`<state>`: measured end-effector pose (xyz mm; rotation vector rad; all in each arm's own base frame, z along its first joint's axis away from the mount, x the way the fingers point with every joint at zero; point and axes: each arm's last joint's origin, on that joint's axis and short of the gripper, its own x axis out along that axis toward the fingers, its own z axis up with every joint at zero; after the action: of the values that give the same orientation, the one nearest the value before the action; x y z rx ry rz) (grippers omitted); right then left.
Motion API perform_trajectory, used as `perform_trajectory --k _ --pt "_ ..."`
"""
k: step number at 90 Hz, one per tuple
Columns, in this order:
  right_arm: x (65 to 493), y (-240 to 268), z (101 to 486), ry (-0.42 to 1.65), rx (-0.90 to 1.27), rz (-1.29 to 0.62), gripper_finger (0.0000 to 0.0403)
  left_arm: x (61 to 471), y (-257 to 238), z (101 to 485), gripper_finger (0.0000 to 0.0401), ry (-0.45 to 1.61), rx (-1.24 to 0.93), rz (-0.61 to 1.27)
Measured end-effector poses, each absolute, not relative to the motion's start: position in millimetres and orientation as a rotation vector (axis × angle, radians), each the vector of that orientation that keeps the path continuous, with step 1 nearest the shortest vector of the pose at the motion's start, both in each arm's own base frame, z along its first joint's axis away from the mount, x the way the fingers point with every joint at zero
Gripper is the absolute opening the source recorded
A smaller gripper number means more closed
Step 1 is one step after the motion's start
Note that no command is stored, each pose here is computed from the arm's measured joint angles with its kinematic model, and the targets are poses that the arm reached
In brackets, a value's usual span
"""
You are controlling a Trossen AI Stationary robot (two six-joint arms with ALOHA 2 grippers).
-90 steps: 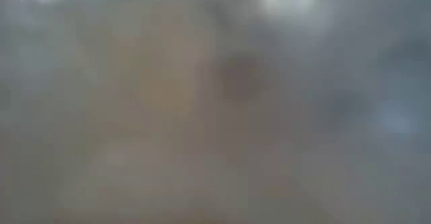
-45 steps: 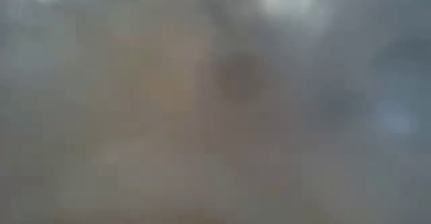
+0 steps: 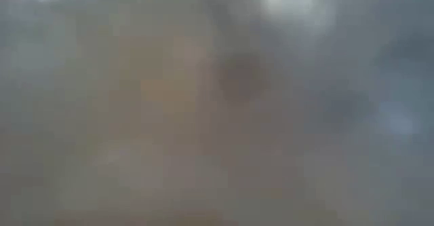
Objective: Wrap mug
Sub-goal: Put the wrapped yellow mug into the cardboard box
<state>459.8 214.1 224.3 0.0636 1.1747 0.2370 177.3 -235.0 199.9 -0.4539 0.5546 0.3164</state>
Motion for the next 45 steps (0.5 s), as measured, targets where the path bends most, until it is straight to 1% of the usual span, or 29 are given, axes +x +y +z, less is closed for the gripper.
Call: perform_trajectory --k 14,20,25,36,39,45 --pt "463 214 204 1.22 0.036 0.194 0.0144 175 -236 200 0.0074 0.557 -0.455 0.31" --pt "465 213 195 1.24 0.026 0.182 0.0134 175 -237 200 0.0074 0.556 -0.456 0.31" --pt "465 211 187 1.278 0.025 0.18 0.0114 175 -236 200 0.0074 0.556 -0.457 0.311" --pt "465 210 185 1.294 0.012 0.177 0.0026 175 -236 200 0.0074 0.557 -0.456 0.311" --pt "465 210 186 1.29 0.001 0.176 0.0017 175 -236 200 0.0074 0.557 -0.456 0.311" --pt "464 210 190 1.284 -0.011 0.162 0.0017 175 -236 200 0.0074 0.557 -0.456 0.311"
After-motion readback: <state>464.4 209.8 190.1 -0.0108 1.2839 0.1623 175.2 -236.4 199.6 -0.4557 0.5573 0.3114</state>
